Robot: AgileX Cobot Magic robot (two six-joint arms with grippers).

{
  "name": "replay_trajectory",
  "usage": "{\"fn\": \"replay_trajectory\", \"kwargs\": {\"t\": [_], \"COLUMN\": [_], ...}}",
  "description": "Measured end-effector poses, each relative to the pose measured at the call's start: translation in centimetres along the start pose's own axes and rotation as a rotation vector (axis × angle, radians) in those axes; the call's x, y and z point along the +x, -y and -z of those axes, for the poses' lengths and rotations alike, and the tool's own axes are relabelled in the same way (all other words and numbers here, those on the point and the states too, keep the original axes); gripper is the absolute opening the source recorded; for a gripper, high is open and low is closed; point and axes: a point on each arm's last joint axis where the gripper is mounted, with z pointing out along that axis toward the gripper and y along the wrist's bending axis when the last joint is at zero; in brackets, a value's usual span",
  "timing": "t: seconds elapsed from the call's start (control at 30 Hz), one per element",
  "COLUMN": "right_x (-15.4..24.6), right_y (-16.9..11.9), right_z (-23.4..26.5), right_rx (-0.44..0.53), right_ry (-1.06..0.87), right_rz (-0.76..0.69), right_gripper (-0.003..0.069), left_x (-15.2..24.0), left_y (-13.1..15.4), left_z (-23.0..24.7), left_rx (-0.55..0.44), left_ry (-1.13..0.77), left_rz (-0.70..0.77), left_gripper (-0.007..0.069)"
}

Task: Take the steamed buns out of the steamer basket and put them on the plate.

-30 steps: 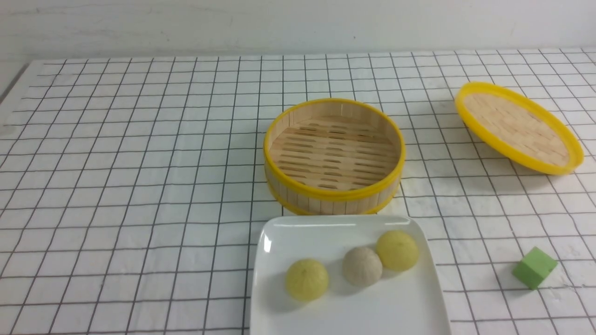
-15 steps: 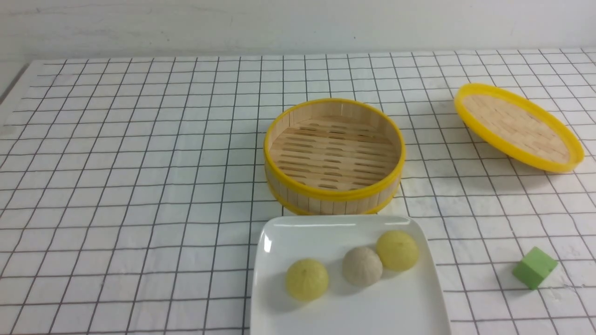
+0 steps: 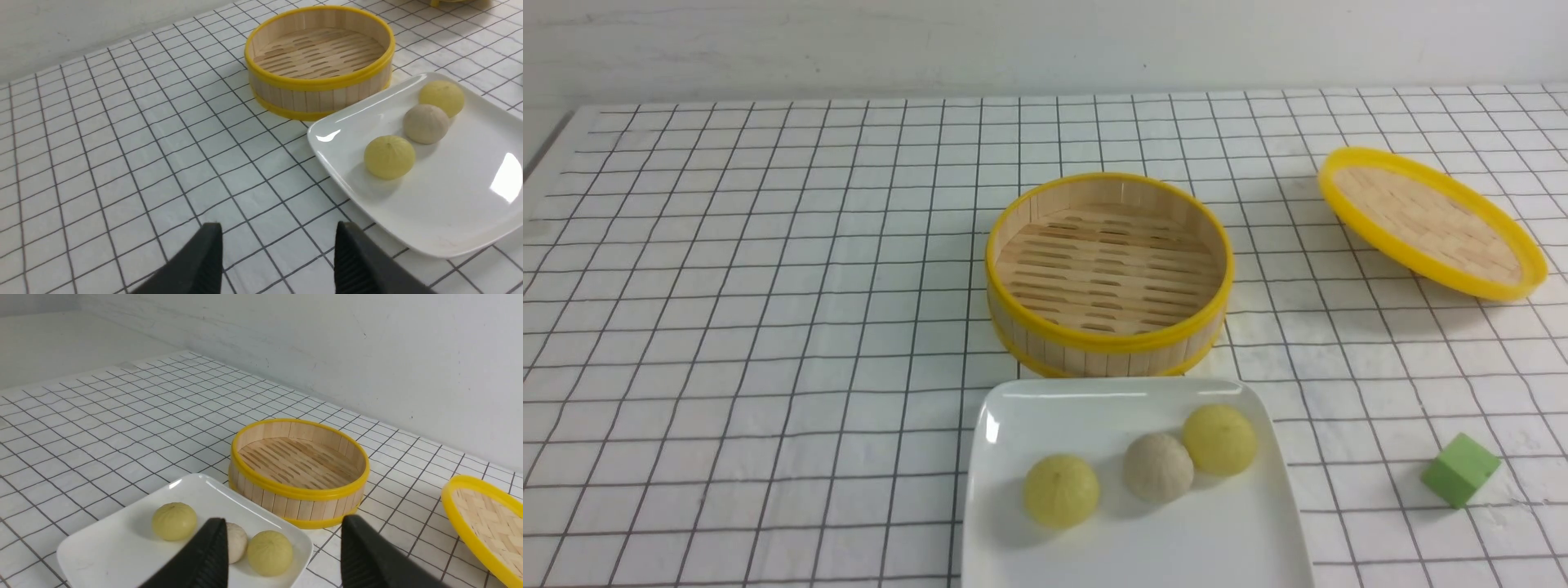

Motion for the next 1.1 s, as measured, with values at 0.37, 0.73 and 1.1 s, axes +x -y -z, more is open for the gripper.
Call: {"fn": "replay_trajectory", "kwargs": {"t": [0.37, 0.73, 1.1], "right_x": [0.0, 0.0, 0.0], "right_y": [0.0, 0.0, 0.0], "right_z": [0.0, 0.0, 0.0], "right_rx": [0.0, 0.0, -0.001], "right_ry": [0.0, -0.001, 0.0], "right_rz": [0.0, -0.001, -0.002], "right_gripper": [0.0384, 0.0356, 0.0279], "left_x": [-0.3, 5.1, 8.5], "left_y": [-0.1, 0.7, -0.2], "left_z": [-0.9, -6.2, -7.2], "left_rx": [-0.024, -0.111, -0.391], "left_ry": [0.1, 0.074, 0.016], "left_rz": [0.034, 0.208, 0.246], "left_gripper": [0.0391, 0.0376, 0.0373]}}
